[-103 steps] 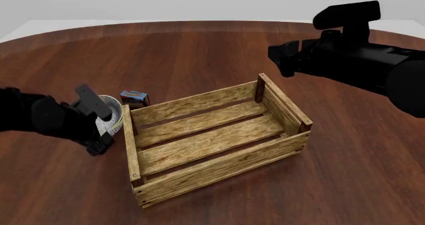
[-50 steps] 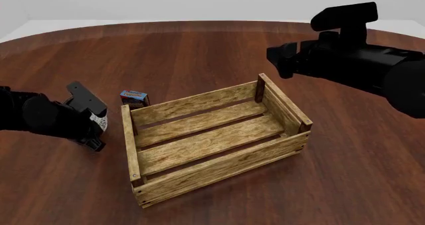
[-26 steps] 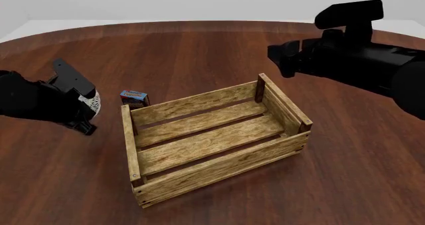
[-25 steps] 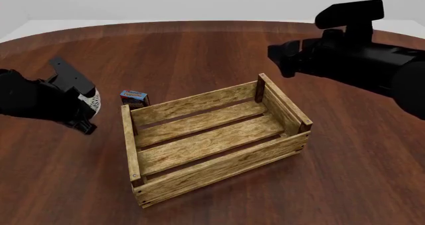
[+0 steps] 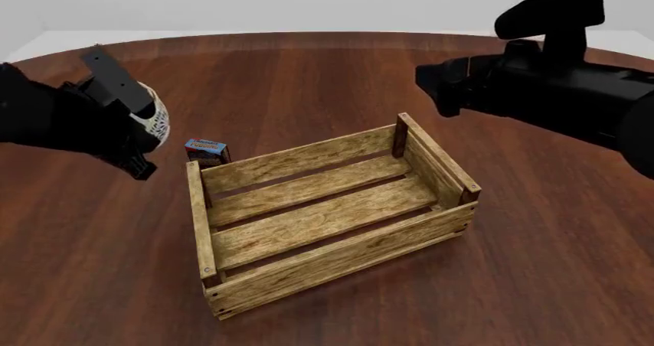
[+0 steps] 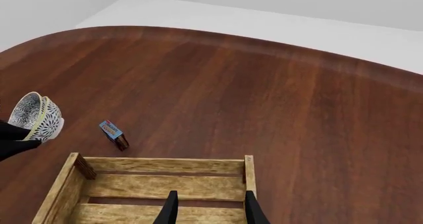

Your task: Stack the right bowl on the left bowl and place them in the tray.

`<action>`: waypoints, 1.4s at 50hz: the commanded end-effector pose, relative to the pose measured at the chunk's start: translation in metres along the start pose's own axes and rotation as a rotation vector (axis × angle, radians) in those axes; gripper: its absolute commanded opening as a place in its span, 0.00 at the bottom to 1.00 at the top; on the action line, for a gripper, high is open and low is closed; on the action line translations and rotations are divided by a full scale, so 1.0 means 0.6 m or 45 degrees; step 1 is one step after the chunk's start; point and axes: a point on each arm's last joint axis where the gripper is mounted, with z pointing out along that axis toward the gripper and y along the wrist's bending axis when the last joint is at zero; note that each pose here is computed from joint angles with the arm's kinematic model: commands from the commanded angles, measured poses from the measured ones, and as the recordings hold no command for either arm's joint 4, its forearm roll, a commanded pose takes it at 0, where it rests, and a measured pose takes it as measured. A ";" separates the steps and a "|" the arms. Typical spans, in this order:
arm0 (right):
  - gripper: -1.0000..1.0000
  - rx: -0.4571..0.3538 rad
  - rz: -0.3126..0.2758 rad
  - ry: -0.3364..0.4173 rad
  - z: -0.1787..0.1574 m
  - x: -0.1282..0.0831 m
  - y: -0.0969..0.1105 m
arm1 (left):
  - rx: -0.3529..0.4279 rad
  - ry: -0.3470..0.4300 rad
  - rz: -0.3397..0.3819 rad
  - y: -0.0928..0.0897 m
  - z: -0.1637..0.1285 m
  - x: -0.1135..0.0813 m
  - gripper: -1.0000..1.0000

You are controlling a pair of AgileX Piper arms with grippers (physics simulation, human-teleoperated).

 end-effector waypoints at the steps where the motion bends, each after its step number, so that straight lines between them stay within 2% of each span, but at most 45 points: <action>1: 1.00 -0.024 -0.001 -0.004 -0.006 0.000 0.008 | 0.014 -0.091 0.010 -0.004 -0.014 -0.048 0.00; 19: 1.00 -0.020 0.007 0.000 -0.003 0.001 0.007 | 0.103 -0.132 0.100 -0.035 0.002 -0.098 0.00; 29: 1.00 -0.019 0.003 0.006 0.002 0.003 0.007 | 0.146 -0.138 0.160 -0.057 0.013 -0.110 0.00; 32: 1.00 -0.022 -0.001 0.013 0.006 0.006 0.008 | 0.178 -0.147 0.190 -0.075 0.019 -0.118 0.00; 39: 1.00 -0.018 0.001 0.017 0.009 0.006 0.006 | 0.191 -0.160 0.204 -0.081 0.016 -0.128 0.00; 56: 1.00 -0.012 0.009 0.021 0.013 0.007 0.004 | 0.253 -0.192 0.294 -0.116 0.020 -0.156 0.00; 70: 1.00 -0.006 0.011 0.017 0.011 0.006 0.002 | 0.292 -0.178 0.382 -0.139 0.041 -0.160 0.00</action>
